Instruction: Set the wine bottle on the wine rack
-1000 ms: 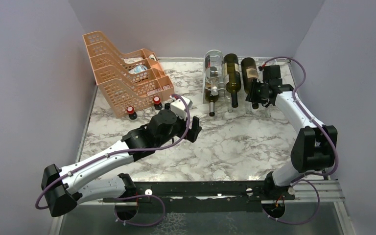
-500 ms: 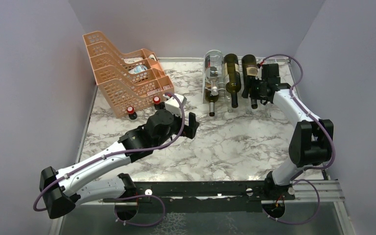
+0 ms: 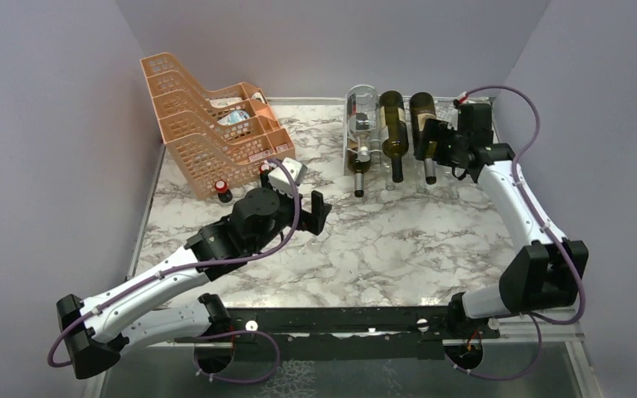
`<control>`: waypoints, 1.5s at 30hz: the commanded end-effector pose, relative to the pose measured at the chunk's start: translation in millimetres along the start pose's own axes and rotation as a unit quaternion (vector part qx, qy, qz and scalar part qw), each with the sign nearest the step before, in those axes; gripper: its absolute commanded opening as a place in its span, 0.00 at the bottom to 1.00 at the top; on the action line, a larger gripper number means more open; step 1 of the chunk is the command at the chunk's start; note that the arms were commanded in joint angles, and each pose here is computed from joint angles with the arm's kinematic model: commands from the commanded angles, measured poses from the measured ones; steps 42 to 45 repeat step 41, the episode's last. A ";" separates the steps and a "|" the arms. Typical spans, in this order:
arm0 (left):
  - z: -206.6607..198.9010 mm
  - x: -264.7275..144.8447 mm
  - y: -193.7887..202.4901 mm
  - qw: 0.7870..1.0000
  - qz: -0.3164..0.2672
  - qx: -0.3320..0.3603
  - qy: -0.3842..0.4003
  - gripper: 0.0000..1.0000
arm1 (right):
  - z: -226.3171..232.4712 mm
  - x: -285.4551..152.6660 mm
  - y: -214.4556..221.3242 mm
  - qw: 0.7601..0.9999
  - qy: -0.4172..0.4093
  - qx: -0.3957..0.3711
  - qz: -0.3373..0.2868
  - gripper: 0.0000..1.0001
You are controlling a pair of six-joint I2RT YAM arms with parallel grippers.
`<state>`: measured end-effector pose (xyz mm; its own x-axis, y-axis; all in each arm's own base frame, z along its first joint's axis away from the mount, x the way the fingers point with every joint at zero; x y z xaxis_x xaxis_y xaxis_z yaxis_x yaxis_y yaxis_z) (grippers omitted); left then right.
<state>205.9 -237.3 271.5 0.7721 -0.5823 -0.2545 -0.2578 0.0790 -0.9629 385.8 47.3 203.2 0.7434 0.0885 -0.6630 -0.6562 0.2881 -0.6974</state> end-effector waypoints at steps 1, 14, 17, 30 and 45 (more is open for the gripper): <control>12.9 -20.3 -42.2 0.998 -0.044 0.014 -0.030 0.99 | -8.0 -44.9 0.9 0.998 0.037 0.045 -0.008 1.00; 47.5 -88.1 -100.0 0.988 -0.121 0.041 -0.082 0.99 | -7.2 -184.3 6.7 0.987 -0.017 0.064 -0.144 1.00; 56.2 -108.8 -112.2 0.984 -0.146 0.041 -0.091 0.99 | -8.9 -220.3 1.7 0.979 -0.026 0.062 -0.195 1.00; 84.0 -173.6 -145.9 0.968 -0.216 0.031 -0.125 0.99 | -15.3 -301.9 -1.7 0.953 -0.040 0.058 -0.295 1.00; 87.9 -179.2 -149.1 0.966 -0.218 0.031 -0.134 0.99 | -12.5 -322.2 -6.9 0.942 -0.055 0.055 -0.327 1.00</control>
Point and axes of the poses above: each gripper's point midway between its finger pads, its own x axis out along the fingers, its own z axis along the line the jaws close on, y = z × x, the point moved 2 cm from there along -x, back along the fingers, and after that the axes turned 7 degrees about x, right-handed, at the moved point
